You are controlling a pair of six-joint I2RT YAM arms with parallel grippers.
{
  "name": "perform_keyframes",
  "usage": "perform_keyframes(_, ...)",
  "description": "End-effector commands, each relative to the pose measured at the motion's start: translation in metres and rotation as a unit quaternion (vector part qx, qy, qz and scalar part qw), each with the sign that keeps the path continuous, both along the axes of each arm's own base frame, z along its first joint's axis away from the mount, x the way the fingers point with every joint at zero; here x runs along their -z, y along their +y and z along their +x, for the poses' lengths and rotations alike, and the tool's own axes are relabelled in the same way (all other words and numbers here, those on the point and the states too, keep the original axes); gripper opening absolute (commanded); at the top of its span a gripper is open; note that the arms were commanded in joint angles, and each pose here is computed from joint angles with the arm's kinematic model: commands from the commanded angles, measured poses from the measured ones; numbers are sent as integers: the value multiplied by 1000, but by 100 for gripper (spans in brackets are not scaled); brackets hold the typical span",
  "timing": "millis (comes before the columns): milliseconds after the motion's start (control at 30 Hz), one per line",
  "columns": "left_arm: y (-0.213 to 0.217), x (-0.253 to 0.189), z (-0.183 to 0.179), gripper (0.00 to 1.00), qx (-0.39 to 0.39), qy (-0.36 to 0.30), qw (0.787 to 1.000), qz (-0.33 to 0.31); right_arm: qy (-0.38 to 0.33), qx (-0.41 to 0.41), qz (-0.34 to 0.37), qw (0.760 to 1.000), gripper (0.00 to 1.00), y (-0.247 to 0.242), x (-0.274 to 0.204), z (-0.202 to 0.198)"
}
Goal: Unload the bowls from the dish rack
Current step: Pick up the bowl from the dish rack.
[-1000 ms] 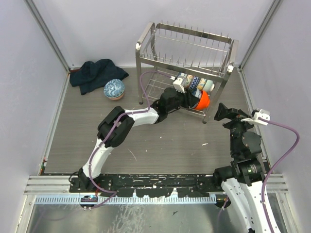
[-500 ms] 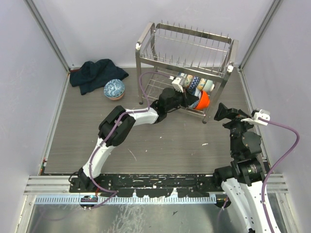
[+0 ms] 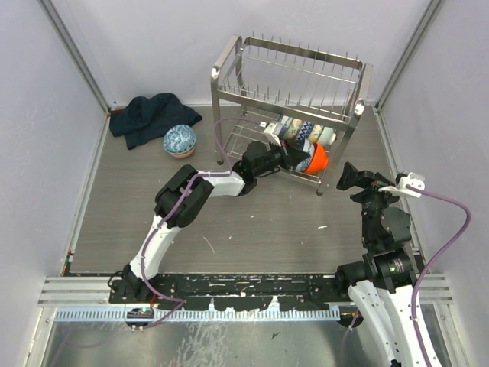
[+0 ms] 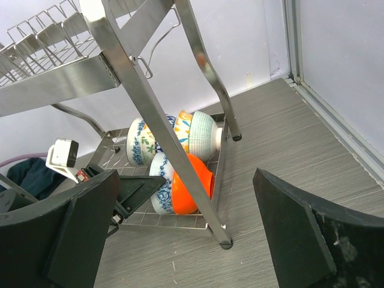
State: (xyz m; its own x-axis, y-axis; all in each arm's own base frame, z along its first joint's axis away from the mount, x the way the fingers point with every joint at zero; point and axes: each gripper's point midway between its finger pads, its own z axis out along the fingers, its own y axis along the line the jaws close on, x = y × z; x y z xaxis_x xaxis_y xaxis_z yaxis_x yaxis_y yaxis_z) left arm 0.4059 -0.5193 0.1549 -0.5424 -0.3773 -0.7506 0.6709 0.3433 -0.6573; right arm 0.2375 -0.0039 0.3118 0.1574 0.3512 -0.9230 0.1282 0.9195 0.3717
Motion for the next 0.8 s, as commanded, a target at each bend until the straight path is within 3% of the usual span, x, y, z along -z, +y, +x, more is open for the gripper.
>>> perform_keyframes(0, 20, -21, 18, 0, -17, -38, 998, -55, -32, 8, 1, 999, 100, -3, -21, -3)
perform_keyframes(367, 26, -39, 14, 0, -5, -51, 995, -86, -25, 9, -1, 1000, 100, -3, -17, 0)
perform_keyframes(767, 32, -48, 18, 0, -7, -50, 993, -103, 30, 1, -19, 999, 100, 6, 13, 30)
